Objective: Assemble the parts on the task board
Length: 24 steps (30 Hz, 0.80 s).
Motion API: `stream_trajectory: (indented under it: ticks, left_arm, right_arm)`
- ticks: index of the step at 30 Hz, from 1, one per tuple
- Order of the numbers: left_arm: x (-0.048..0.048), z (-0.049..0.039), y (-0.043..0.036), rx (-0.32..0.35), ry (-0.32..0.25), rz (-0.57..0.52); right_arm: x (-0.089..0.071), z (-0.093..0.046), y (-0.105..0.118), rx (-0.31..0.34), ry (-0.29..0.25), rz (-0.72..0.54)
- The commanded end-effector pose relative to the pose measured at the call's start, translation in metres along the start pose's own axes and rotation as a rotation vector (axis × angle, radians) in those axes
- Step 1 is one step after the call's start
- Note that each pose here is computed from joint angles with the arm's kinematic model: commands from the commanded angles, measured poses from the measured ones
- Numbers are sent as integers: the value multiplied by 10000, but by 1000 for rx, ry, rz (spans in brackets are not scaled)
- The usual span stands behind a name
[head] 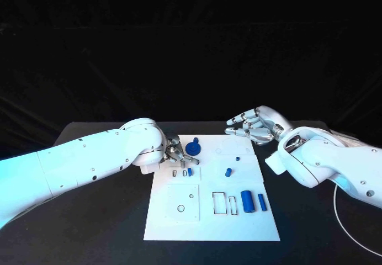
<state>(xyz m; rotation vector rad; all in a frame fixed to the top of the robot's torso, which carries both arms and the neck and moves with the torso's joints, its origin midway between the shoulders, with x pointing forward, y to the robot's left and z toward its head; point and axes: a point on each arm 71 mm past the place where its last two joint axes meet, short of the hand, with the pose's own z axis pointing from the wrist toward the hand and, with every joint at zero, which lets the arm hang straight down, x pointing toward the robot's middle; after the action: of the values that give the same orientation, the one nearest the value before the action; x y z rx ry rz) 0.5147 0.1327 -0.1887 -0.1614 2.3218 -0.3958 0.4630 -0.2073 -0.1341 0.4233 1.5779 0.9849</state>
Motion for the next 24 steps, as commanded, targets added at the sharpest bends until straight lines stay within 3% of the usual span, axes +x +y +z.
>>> stream_trajectory:
  ticks: [1, 13, 24]
  left_arm:
    - [25, 19, -8, -28, 43, 68]
    - [74, 97, -89, -35, 71, 92]
    - [105, 113, -139, -33, 91, 110]
  right_arm:
    - [14, 5, 0, 6, 17, 1]
    - [33, 20, 1, 9, 29, 0]
    - [46, 26, -2, 13, 44, -3]
